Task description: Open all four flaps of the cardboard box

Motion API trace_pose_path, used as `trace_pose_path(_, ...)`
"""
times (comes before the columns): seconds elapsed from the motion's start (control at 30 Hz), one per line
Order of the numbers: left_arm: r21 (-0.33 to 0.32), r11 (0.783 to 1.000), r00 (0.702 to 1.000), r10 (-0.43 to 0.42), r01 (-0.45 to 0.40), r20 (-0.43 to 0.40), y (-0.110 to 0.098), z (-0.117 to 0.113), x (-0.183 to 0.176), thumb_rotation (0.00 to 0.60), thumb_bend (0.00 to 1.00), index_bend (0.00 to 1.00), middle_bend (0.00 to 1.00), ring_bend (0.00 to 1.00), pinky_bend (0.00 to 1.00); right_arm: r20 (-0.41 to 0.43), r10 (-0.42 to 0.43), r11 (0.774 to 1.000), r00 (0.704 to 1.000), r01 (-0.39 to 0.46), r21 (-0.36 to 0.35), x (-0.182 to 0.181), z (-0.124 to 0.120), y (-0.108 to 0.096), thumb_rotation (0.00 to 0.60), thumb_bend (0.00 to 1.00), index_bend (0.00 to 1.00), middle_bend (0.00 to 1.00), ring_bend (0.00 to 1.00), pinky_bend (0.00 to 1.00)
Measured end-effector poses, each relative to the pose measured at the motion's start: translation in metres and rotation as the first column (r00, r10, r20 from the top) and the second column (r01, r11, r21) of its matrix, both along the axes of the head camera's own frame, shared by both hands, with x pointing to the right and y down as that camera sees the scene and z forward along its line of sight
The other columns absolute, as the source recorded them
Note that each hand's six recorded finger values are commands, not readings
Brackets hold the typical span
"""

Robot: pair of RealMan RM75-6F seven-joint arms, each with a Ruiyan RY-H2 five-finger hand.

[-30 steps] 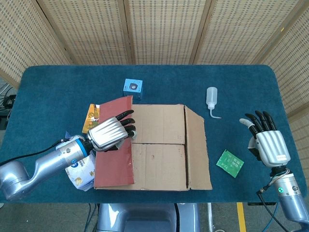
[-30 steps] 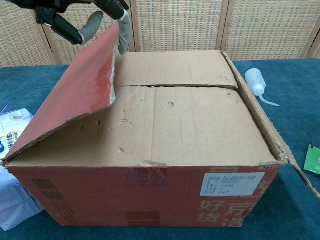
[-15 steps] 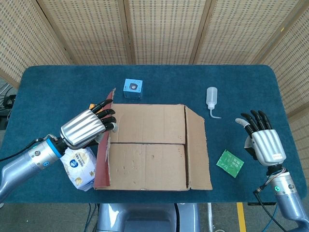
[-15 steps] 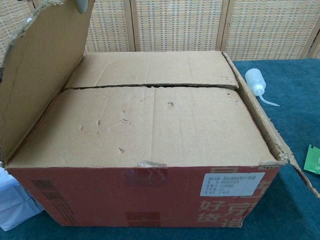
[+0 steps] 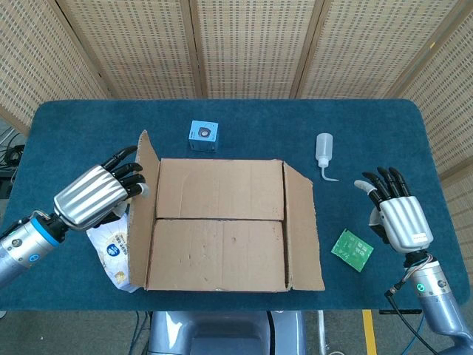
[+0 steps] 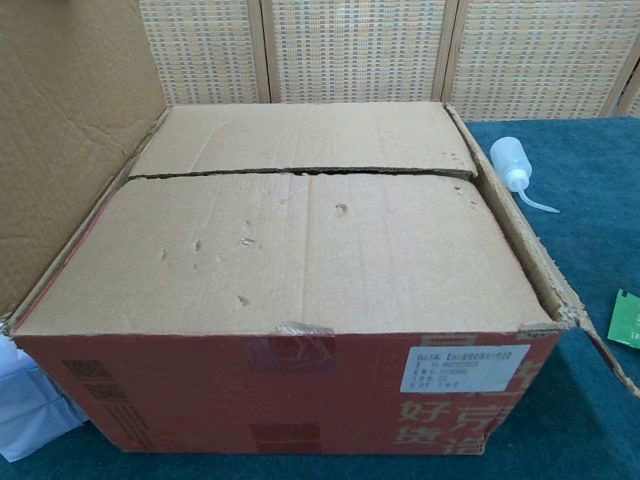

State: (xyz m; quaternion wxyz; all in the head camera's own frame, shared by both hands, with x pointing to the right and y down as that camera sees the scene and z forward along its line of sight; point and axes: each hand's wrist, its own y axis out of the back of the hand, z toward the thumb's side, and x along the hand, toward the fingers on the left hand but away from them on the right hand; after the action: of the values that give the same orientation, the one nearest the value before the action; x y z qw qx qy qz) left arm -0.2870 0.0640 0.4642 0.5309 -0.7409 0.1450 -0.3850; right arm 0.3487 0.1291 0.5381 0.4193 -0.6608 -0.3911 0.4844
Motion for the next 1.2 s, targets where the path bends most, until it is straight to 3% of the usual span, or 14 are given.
trace_pose_path(0.37, 0.010, 0.991, 0.990, -0.134, 0.133, 0.048, -0.007, -0.010, -0.048, 0.523, 0.94, 0.41, 0.41, 0.24, 0.00, 0.004, -0.016, 1.000, 1.000, 0.016, -0.006, -0.008, 0.001, -0.002, 0.600, 1.00, 0.20, 0.15, 0.00, 0.00)
trace_pose_path(0.67, -0.034, 0.982, 0.979, -0.181, 0.185, 0.098, -0.004, 0.003, -0.066, 0.522, 0.88, 0.41, 0.41, 0.24, 0.00, 0.007, -0.011, 1.000, 1.000, 0.011, -0.007, -0.008, 0.003, -0.002, 0.600, 1.00, 0.20, 0.15, 0.00, 0.00)
trace_pose_path(0.73, -0.039, 0.980, 0.977, -0.193, 0.197, 0.095, -0.004, 0.006, -0.066, 0.527, 0.80, 0.41, 0.39, 0.23, 0.00, 0.007, -0.010, 1.000, 1.000, 0.010, -0.008, -0.007, 0.003, -0.001, 0.600, 1.00, 0.20, 0.15, 0.00, 0.00)
trace_pose_path(0.9, -0.031, 0.976, 0.974, -0.215, 0.217, 0.068, -0.004, 0.016, -0.060, 0.542, 0.45, 0.29, 0.23, 0.12, 0.00, 0.007, -0.002, 1.000, 1.000, 0.002, -0.012, -0.004, 0.004, 0.002, 0.600, 1.00, 0.20, 0.15, 0.00, 0.00)
trace_pose_path(1.07, -0.019, 0.974, 0.974, -0.227, 0.227, 0.026, -0.005, 0.025, -0.047, 0.543, 0.30, 0.14, 0.10, 0.01, 0.00, 0.003, 0.001, 1.000, 1.000, -0.001, -0.014, -0.002, 0.005, 0.004, 0.600, 1.00, 0.20, 0.15, 0.00, 0.00)
trace_pose_path(1.2, -0.013, 0.977, 0.977, -0.214, 0.214, 0.015, -0.005, 0.033, -0.035, 0.545, 0.24, 0.06, 0.01, 0.00, 0.00, 0.001, 0.003, 1.000, 1.000, -0.003, -0.017, -0.001, 0.006, 0.005, 0.600, 1.00, 0.20, 0.15, 0.00, 0.00)
